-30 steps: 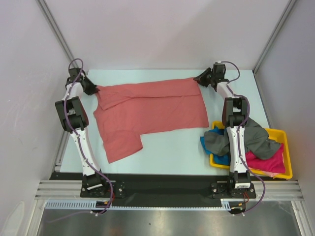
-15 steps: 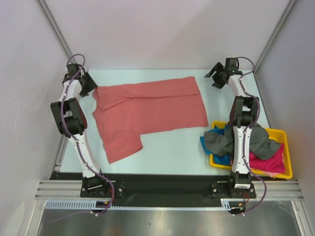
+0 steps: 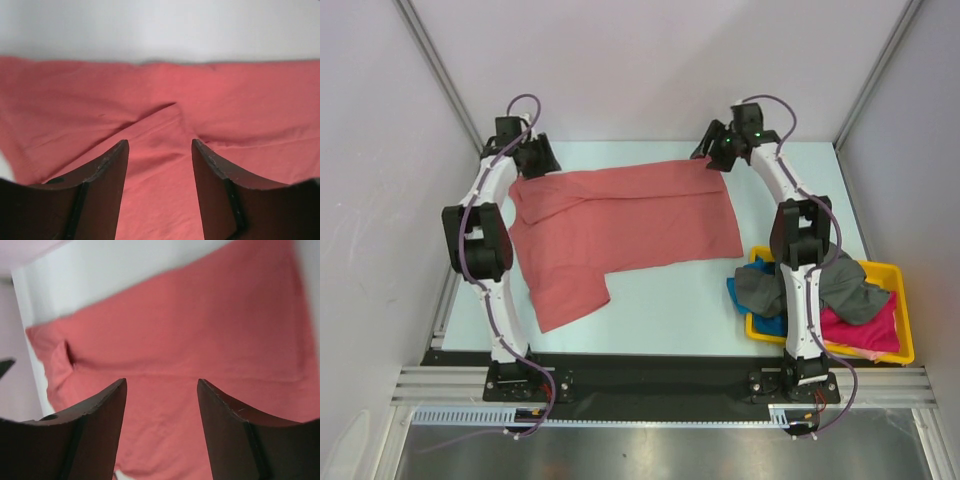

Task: Fold and stack the t-shirts
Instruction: Fold the tshirt

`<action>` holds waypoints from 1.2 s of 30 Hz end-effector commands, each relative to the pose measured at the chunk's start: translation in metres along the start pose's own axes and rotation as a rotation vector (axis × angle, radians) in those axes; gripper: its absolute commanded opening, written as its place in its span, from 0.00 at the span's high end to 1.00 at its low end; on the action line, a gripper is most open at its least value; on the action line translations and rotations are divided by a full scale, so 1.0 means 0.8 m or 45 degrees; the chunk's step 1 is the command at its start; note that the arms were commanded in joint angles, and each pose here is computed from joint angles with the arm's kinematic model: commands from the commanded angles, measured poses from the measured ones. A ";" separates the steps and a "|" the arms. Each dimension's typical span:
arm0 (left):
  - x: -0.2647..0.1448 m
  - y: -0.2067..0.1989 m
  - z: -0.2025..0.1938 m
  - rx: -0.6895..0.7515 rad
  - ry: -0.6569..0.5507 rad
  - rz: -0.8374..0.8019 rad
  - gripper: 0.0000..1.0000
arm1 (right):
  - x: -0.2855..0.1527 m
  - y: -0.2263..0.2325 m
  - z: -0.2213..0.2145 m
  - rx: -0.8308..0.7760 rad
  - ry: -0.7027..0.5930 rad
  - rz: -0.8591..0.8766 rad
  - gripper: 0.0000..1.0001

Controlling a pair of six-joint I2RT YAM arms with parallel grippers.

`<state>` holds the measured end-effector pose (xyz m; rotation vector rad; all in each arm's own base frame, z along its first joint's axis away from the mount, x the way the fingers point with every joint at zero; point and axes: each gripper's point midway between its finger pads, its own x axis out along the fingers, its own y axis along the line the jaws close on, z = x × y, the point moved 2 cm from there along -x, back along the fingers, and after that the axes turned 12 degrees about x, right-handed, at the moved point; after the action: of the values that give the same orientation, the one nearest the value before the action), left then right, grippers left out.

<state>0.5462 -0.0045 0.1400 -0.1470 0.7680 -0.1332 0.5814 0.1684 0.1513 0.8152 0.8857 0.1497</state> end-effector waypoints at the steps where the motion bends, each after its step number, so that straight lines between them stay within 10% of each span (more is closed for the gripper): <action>1: 0.028 -0.051 0.016 0.120 -0.038 -0.132 0.41 | -0.038 0.039 -0.018 -0.053 0.043 0.087 0.37; 9: 0.048 -0.075 -0.012 0.074 0.107 0.401 0.37 | -0.065 0.035 -0.042 -0.083 0.073 0.053 0.37; 36: 0.096 -0.077 -0.044 0.059 0.119 0.664 0.42 | -0.096 -0.020 -0.086 -0.048 0.172 -0.006 0.37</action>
<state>0.5574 -0.0847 0.0531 0.1344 0.9480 0.2975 0.4744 0.1668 0.1299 0.7792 1.0997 0.1600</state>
